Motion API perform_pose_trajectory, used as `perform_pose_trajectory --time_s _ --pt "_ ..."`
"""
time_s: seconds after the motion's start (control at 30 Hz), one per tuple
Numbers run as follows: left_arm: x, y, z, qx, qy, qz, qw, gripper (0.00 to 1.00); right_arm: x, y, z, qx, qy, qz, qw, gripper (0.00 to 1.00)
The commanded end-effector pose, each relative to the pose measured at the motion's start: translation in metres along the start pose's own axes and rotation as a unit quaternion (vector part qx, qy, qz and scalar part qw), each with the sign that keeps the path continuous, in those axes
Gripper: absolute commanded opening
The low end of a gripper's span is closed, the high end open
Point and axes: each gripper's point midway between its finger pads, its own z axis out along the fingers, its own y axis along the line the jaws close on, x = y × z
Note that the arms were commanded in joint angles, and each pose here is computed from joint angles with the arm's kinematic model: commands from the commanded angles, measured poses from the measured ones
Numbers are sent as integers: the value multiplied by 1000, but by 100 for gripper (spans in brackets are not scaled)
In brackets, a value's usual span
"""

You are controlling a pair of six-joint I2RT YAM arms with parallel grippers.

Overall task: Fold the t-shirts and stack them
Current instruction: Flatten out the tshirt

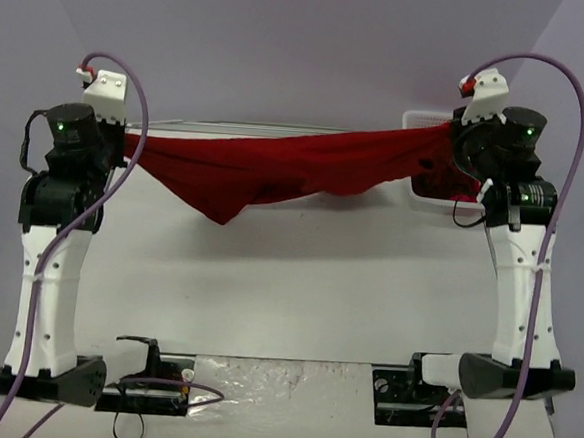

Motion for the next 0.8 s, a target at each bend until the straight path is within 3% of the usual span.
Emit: perform_pose_trajectory --time_s 0.0,0.17,0.33,0.5,0.63,0.77 --pt "7 6 -45 7 -22 -10 1000 2 -6 3 -43 6 -38 7 999 0" --pt "6 15 -85 2 -53 -13 998 2 -27 2 -107 26 -100 9 995 0" --pt "-11 26 -88 -18 -66 -18 997 2 -39 -9 -106 48 -107 9 993 0" --pt "-8 17 -40 -21 -25 -16 999 2 -18 -16 -37 49 -40 12 998 0" --pt "16 -2 15 -8 19 2 1000 2 26 -5 33 17 24 17 999 0" --pt "85 -32 83 5 104 42 994 2 82 14 85 -10 85 18 996 0"
